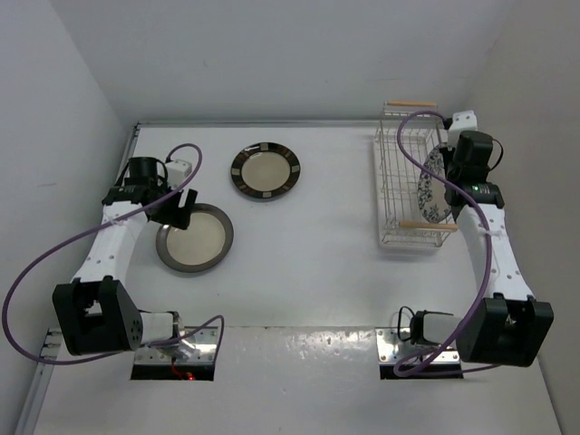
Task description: Load the plates into the dish rack
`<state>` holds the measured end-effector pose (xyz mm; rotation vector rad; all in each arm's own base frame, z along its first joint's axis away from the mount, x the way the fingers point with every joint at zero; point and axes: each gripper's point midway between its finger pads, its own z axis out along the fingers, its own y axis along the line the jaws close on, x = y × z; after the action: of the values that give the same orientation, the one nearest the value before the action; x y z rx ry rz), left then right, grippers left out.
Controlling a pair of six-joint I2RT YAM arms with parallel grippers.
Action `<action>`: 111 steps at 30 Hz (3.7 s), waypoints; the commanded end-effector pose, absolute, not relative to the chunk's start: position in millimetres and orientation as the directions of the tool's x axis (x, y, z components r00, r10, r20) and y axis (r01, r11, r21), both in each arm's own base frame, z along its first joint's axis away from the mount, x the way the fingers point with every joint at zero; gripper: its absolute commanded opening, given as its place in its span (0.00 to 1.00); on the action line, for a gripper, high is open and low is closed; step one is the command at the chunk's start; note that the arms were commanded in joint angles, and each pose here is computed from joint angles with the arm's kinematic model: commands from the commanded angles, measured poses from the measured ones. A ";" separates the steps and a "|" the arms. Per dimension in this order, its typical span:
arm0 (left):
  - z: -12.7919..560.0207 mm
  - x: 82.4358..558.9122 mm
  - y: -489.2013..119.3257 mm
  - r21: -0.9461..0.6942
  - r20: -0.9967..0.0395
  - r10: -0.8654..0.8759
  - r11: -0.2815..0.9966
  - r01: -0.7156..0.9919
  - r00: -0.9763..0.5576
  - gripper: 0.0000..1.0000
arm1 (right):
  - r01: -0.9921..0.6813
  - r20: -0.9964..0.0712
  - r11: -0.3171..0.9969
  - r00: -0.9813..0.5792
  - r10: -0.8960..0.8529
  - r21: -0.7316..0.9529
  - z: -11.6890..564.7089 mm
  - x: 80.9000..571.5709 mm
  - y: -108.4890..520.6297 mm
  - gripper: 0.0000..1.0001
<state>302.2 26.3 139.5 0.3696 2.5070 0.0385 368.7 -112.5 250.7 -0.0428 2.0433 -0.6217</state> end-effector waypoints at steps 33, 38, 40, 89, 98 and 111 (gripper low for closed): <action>158.6 322.2 27.9 0.187 -0.586 0.335 0.942 0.279 -0.738 0.92 | 0.234 -0.824 0.854 -0.467 -0.321 -0.466 222.9 364.1 -104.1 0.48; 146.7 322.2 40.2 0.199 -0.555 0.317 0.948 0.248 -0.769 0.94 | 0.269 -0.836 0.846 -0.452 -0.311 -0.460 240.5 364.6 -108.7 0.83; 124.6 321.7 54.3 0.194 -0.491 0.290 0.956 0.221 -0.822 0.96 | 0.274 -0.841 0.849 -0.448 -0.303 -0.451 252.8 367.0 -109.2 0.87; 230.8 252.9 -149.2 -0.099 -0.814 0.515 0.333 0.938 -0.269 0.00 | -0.741 -0.804 0.514 -0.574 -0.152 0.432 139.4 296.0 375.6 0.72; 249.6 295.5 -126.9 -0.077 -0.832 0.421 0.557 0.827 -0.362 0.05 | -0.714 -0.828 0.525 -0.560 -0.032 0.463 168.3 294.3 364.4 0.00; 255.0 352.3 -10.8 0.177 -0.749 0.318 0.942 0.286 -0.581 0.81 | -0.186 -0.995 0.978 -0.050 0.083 0.091 382.6 376.4 166.9 0.00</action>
<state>340.6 -58.1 236.7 0.6493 2.2150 -0.2239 347.3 236.4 236.6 -0.3688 1.9674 0.4827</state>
